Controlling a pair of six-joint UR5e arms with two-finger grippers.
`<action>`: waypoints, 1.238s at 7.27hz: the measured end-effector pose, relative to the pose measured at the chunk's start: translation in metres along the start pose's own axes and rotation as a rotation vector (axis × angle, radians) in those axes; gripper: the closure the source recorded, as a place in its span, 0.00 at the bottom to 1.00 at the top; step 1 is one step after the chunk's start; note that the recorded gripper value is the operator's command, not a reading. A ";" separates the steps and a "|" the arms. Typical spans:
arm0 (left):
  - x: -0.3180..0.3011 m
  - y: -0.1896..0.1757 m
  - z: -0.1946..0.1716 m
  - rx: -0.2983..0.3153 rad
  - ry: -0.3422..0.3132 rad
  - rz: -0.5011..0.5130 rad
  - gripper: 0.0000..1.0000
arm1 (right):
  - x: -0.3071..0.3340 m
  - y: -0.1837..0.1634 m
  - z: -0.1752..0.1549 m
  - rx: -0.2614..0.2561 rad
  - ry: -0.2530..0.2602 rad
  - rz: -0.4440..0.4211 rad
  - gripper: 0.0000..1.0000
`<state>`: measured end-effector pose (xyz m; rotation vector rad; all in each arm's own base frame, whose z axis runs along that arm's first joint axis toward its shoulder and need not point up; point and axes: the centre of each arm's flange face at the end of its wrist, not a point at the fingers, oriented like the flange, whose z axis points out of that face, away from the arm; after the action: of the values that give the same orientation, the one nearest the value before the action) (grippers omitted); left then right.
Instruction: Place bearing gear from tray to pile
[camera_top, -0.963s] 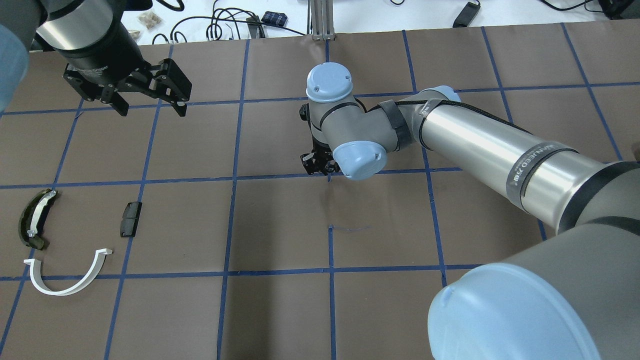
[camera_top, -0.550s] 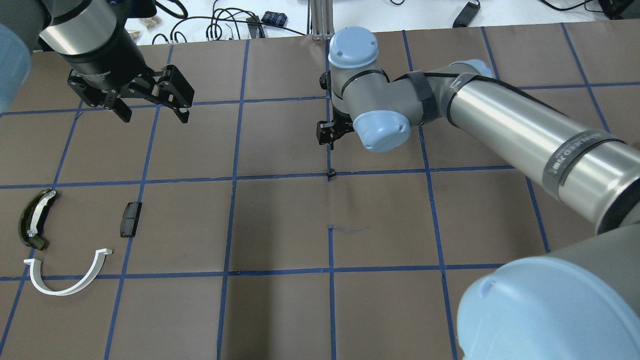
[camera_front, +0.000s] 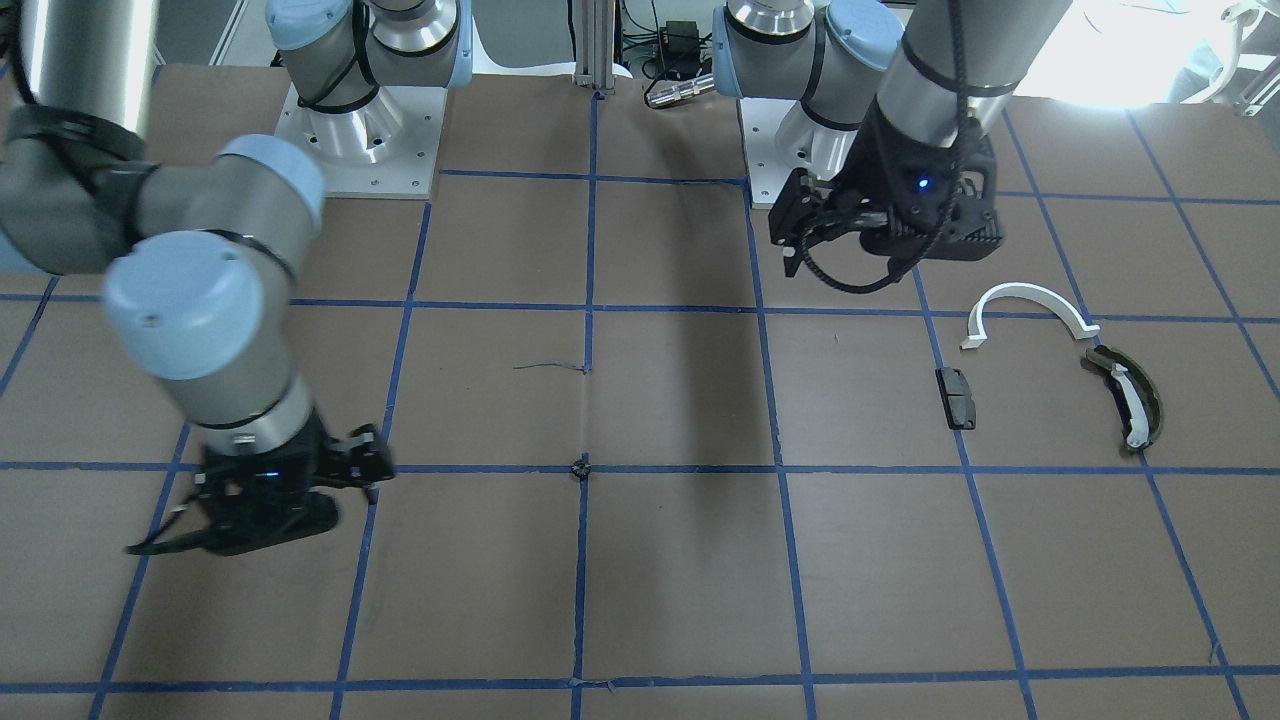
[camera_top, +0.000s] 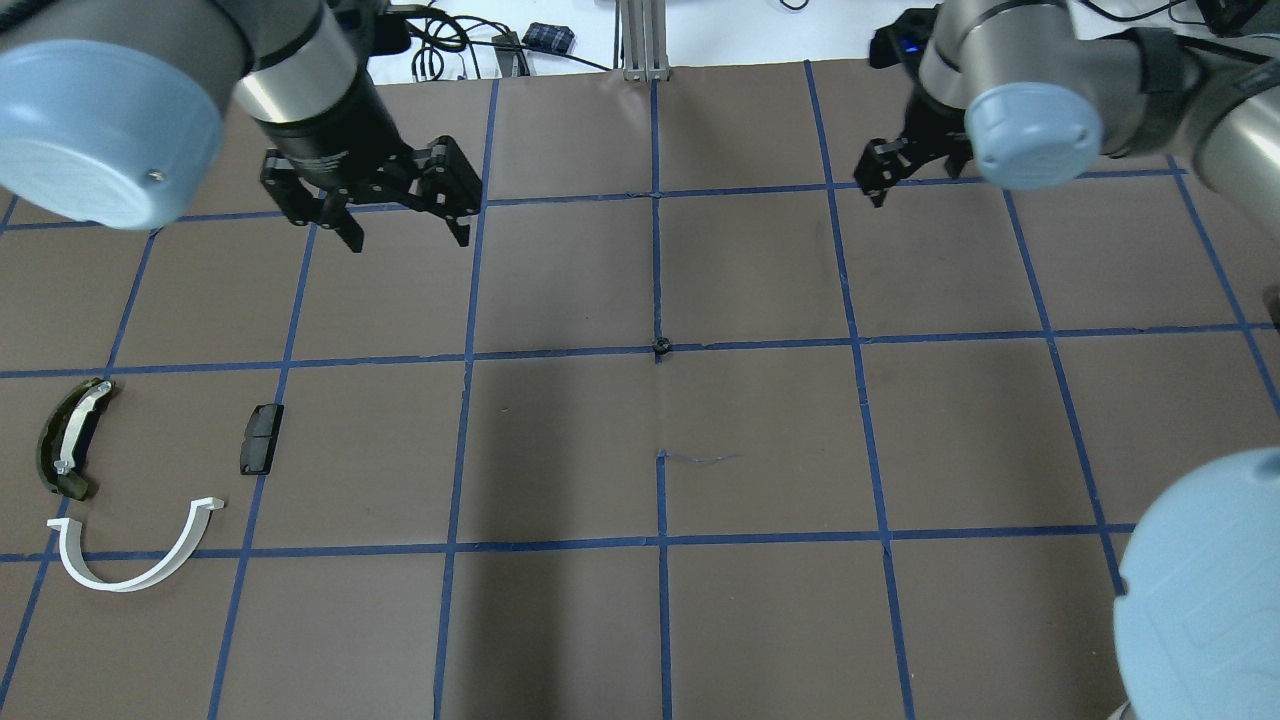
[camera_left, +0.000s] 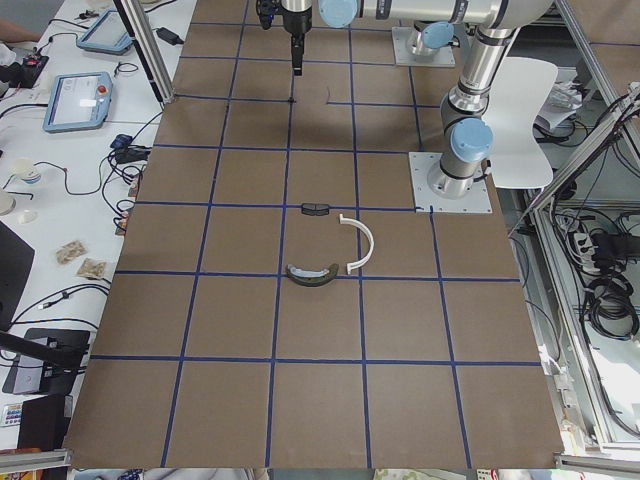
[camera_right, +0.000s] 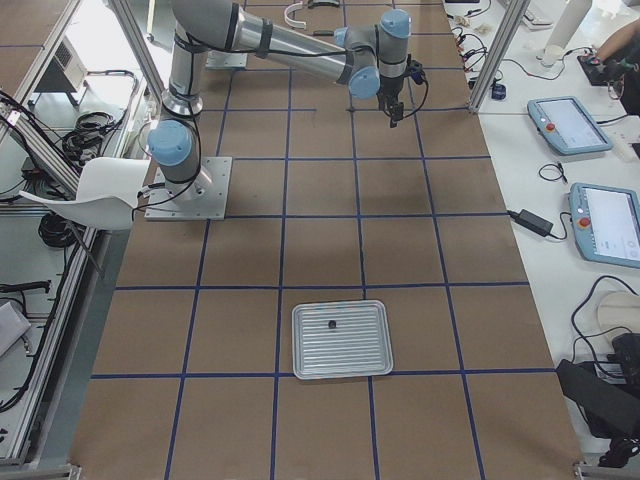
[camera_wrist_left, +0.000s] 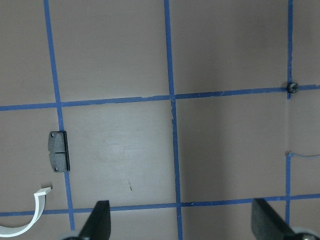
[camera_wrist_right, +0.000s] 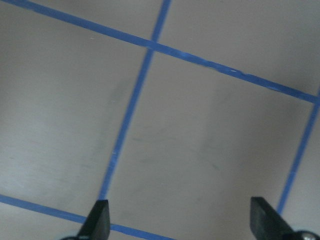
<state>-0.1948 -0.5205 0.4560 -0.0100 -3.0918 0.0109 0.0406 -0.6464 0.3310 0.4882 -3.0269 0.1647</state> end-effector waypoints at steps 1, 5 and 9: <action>0.026 -0.015 0.037 -0.013 0.004 -0.017 0.00 | 0.067 0.023 0.000 -0.002 0.009 -0.021 0.00; 0.106 -0.046 0.175 0.003 0.007 -0.025 0.00 | 0.320 0.220 0.043 -0.015 -0.066 -0.004 0.00; 0.162 -0.036 0.267 -0.017 -0.013 -0.025 0.04 | 0.408 0.349 0.126 0.069 -0.106 -0.072 0.03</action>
<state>-0.3705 -0.5568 0.1979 0.0283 -3.1043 -0.0159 -0.4631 -0.4580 0.2087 0.6301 -3.1088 0.2475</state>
